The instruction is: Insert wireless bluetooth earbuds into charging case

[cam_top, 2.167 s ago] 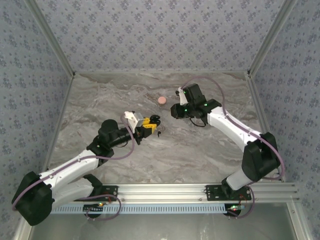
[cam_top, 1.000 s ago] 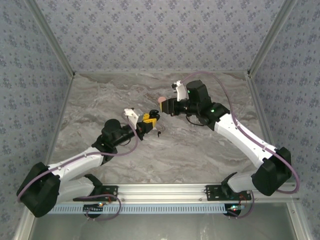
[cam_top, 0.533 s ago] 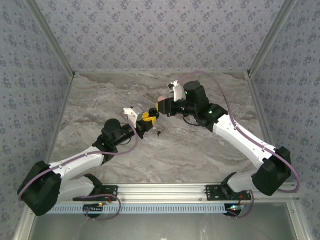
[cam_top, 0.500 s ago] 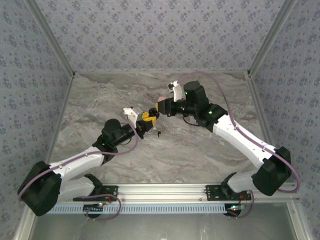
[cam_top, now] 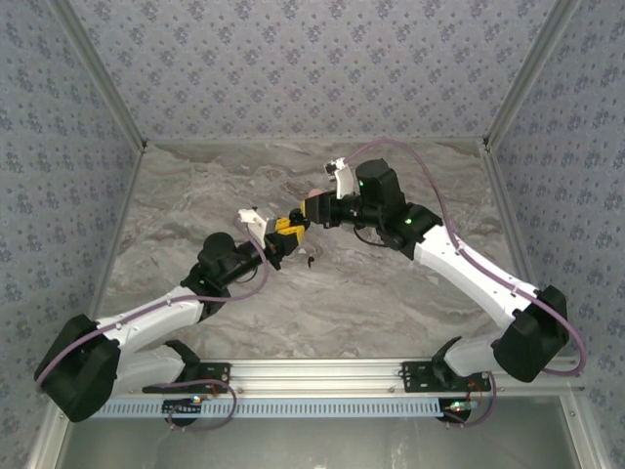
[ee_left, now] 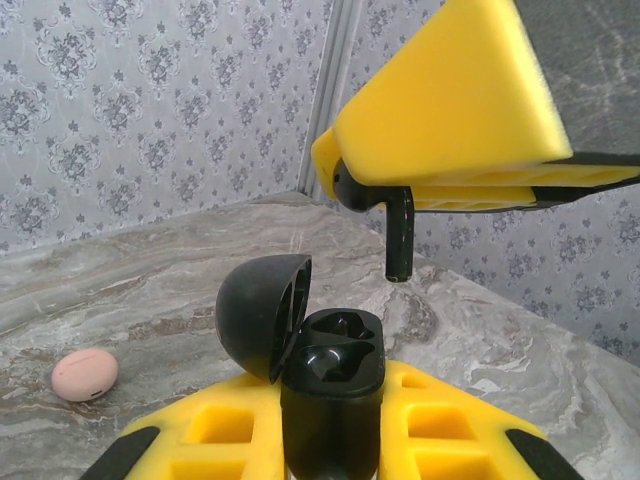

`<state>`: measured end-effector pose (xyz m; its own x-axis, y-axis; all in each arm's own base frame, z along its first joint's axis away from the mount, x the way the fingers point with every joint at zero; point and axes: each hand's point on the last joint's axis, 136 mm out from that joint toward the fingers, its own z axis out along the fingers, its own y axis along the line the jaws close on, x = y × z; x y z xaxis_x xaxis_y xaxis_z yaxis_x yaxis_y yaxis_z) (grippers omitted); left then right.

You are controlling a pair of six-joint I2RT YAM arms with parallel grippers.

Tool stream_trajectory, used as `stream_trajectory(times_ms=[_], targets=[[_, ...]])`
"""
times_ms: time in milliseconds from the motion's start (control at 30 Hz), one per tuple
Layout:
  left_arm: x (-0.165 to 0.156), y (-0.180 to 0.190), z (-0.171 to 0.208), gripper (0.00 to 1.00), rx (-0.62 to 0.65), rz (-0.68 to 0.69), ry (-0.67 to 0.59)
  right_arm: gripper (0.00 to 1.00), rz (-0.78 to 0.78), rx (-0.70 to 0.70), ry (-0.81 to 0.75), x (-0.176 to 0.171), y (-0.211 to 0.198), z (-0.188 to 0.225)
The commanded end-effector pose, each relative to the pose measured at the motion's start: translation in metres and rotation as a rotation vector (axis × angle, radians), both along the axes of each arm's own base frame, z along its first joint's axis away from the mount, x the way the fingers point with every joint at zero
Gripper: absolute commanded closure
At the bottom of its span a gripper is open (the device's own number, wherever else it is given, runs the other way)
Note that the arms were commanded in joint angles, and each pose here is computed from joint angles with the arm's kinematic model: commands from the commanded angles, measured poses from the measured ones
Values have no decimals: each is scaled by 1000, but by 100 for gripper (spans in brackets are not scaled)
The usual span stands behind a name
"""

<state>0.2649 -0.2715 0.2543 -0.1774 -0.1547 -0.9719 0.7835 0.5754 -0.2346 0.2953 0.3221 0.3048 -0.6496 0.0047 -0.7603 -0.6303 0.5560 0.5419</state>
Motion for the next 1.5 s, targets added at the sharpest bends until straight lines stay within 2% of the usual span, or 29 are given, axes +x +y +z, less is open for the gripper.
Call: stream_trajectory(times_ms=[0,1467], targets=[[4,-3,35,82,-79,4,-55,78,-12,24,-24,5,6,12],[7,-2,44,82,-111,34,-46,79,-46,-30,-26,4,10,-4]])
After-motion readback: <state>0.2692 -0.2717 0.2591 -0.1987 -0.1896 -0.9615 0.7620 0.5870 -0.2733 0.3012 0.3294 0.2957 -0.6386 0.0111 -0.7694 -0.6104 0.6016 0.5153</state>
